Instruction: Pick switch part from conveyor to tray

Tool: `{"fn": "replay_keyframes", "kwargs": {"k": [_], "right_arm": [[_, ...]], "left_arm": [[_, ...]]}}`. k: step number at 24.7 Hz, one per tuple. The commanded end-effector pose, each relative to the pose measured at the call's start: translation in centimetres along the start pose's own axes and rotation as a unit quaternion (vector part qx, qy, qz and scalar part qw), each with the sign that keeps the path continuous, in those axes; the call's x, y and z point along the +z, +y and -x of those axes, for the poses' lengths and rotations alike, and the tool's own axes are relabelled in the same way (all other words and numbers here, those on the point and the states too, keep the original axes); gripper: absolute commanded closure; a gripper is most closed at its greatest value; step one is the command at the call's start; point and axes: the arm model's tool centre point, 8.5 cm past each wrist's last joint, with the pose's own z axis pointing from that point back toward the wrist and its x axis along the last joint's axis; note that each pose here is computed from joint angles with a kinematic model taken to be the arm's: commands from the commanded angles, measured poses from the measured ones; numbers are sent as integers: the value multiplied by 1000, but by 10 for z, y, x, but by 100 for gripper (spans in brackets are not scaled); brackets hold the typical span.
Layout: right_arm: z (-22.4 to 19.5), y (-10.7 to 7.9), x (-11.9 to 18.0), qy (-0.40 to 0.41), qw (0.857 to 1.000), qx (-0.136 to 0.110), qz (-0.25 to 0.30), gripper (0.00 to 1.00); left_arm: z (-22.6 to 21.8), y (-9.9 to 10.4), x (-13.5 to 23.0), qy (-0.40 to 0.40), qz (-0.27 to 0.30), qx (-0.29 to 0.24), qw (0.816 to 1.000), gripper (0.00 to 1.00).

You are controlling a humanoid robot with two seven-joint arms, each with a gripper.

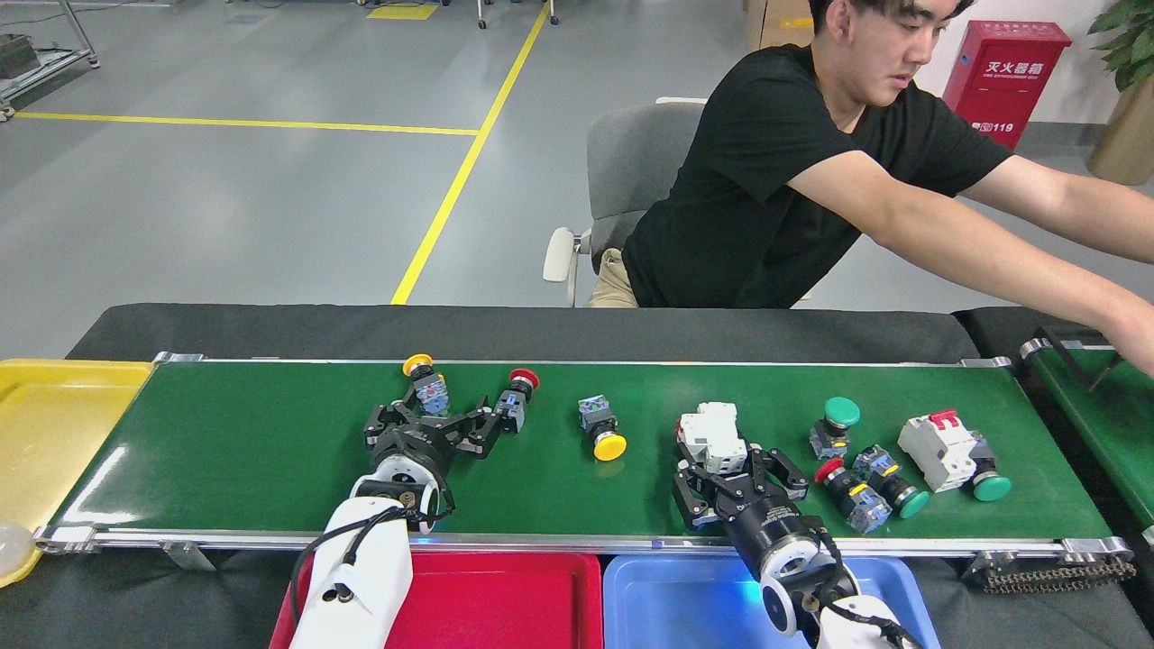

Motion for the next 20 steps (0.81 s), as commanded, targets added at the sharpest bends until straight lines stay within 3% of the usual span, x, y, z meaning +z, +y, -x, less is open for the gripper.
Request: {"fn": "replay_keyframes", "kwargs": {"k": [1, 5, 6, 8, 9, 11, 13, 15, 18, 20], "right_arm": [[-7, -18, 17, -86, 996, 12, 30, 95], [-2, -8, 77, -211, 977, 2, 22, 91], [2, -2, 95, -232, 973, 0, 14, 88], [26, 10, 124, -199, 980, -9, 1, 73], [36, 15, 135, -179, 984, -14, -5, 61], [61, 24, 163, -126, 992, -23, -15, 0], [79, 33, 186, -85, 996, -30, -26, 0], [85, 33, 189, -67, 997, -34, -23, 0], [63, 34, 176, -62, 996, -66, 11, 0], [66, 23, 161, 25, 996, -73, 35, 0]], "left_arm": [[22, 12, -2, 42, -14, 10, 999, 18], [53, -3, 0, 74, -7, 44, 996, 50], [55, -7, 2, 75, -13, 50, 996, 59], [57, -16, 5, 67, -21, 63, 996, 78], [55, -21, 6, 58, -19, 70, 996, 84], [55, -29, 11, 41, -20, 81, 996, 91], [51, -27, 17, 20, -33, 77, 996, 93], [45, -25, 29, -12, -56, 68, 996, 94], [20, -27, 70, -114, -99, 33, 988, 93], [14, -38, 105, -177, -113, 0, 978, 92]]}}
